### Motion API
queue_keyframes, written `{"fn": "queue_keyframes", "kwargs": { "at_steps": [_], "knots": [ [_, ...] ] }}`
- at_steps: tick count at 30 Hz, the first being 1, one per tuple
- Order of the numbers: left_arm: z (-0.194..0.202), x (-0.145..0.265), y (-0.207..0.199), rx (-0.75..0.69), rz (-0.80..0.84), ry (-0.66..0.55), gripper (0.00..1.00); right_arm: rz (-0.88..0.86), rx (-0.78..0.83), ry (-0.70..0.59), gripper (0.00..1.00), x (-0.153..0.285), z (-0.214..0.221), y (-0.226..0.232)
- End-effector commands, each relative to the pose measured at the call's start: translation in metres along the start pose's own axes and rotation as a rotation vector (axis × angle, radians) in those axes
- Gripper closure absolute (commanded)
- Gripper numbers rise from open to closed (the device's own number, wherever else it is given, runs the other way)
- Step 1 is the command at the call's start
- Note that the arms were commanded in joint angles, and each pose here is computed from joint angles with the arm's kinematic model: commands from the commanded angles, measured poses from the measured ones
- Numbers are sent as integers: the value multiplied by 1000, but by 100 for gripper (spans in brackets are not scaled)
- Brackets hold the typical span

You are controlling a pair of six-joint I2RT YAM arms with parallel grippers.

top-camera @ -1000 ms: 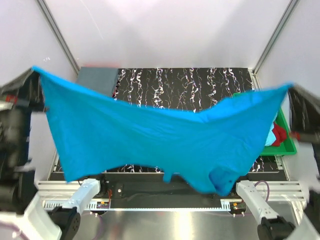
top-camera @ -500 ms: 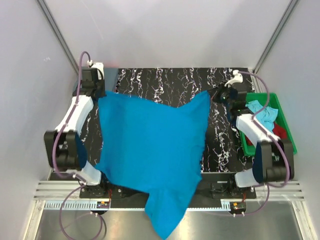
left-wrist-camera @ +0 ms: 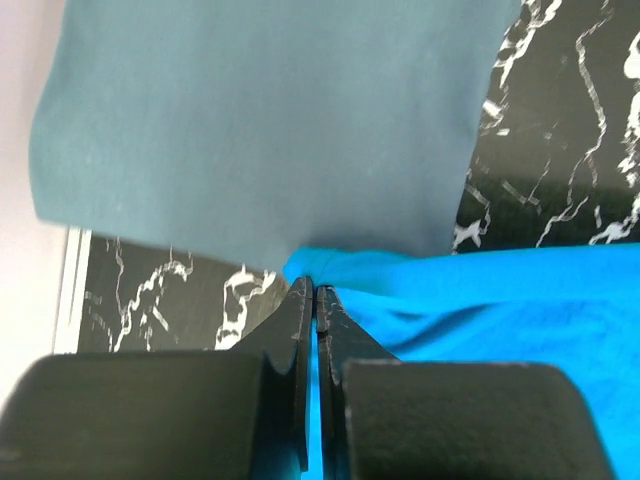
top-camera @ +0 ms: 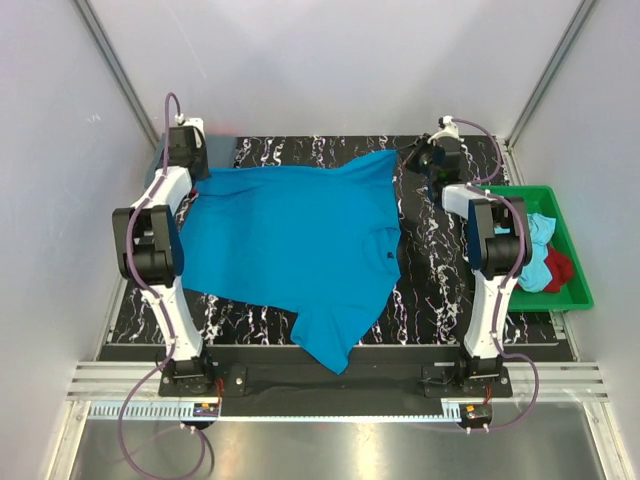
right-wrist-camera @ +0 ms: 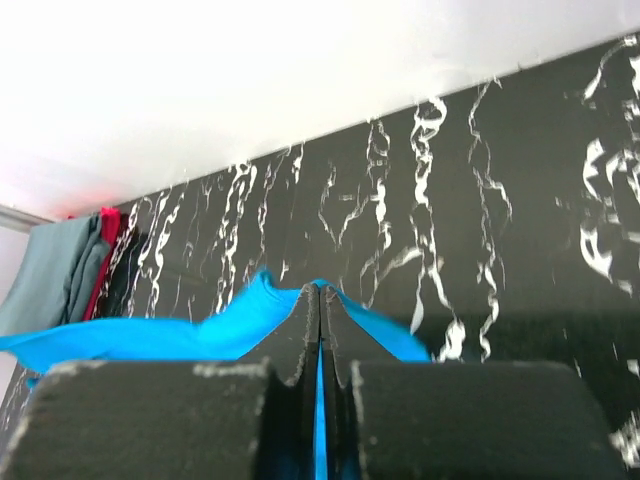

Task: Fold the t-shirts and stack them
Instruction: Flatten the tshirt out, then fold the tshirt

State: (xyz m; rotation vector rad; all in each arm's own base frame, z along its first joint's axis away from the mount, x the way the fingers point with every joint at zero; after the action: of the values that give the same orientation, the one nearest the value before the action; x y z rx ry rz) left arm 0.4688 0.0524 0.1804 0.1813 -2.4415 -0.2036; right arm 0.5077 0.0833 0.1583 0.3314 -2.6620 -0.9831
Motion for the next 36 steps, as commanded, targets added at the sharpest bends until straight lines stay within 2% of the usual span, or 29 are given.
{"fn": "queue_keyframes", "kwargs": {
  "at_steps": [1, 4, 7, 16, 17, 18, 22, 23, 24, 26, 30, 36],
  "knots": [
    [-33, -10, 13, 9, 3, -138, 100, -65, 31, -29, 100, -14, -25, 19],
    [-34, -21, 20, 21, 4, -134, 100, -78, 24, 8, 100, -10, -25, 24],
    [-35, -27, 26, 1, -10, -135, 100, -70, 29, 3, 100, 12, -28, 35],
    [-33, -31, 31, -132, -29, -190, 100, -10, 74, 85, 100, 61, 14, 56],
    [-36, -29, 32, -135, -45, -231, 100, 15, 79, 103, 100, 68, 25, 51],
    [-25, -30, 31, -140, -58, -215, 100, 16, 89, 111, 100, 71, 32, 55],
    [-17, -15, 33, -183, -110, -276, 100, 51, 128, 122, 100, 97, 51, 59],
    [-21, -12, 36, -210, -159, -333, 100, 60, 124, 115, 100, 101, 53, 59],
    [-6, -12, 34, -212, -228, -312, 100, 68, 120, 117, 100, 105, 54, 57],
    [-10, -5, 39, -218, -299, -366, 100, 72, 119, 126, 100, 118, 59, 58],
    [-4, -4, 40, -203, -345, -368, 100, 53, 138, 176, 100, 138, 74, 68],
    [0, -11, 40, -184, -362, -299, 100, 101, 146, 223, 100, 167, 96, 71]
  ]
}}
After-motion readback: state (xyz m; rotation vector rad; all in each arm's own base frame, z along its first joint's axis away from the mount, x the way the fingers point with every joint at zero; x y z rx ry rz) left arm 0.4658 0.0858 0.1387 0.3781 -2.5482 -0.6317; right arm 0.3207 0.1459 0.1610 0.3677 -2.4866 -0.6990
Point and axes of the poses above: each gripper's point midway between its finger pads, its own x axis back along the fingers, its own y axis along the line the jaws close on, z = x × y, the point moved 10 cm from there along x, back along the fingers, and after that the axes turned 6 degrees about -x, right-handed, at the moved point
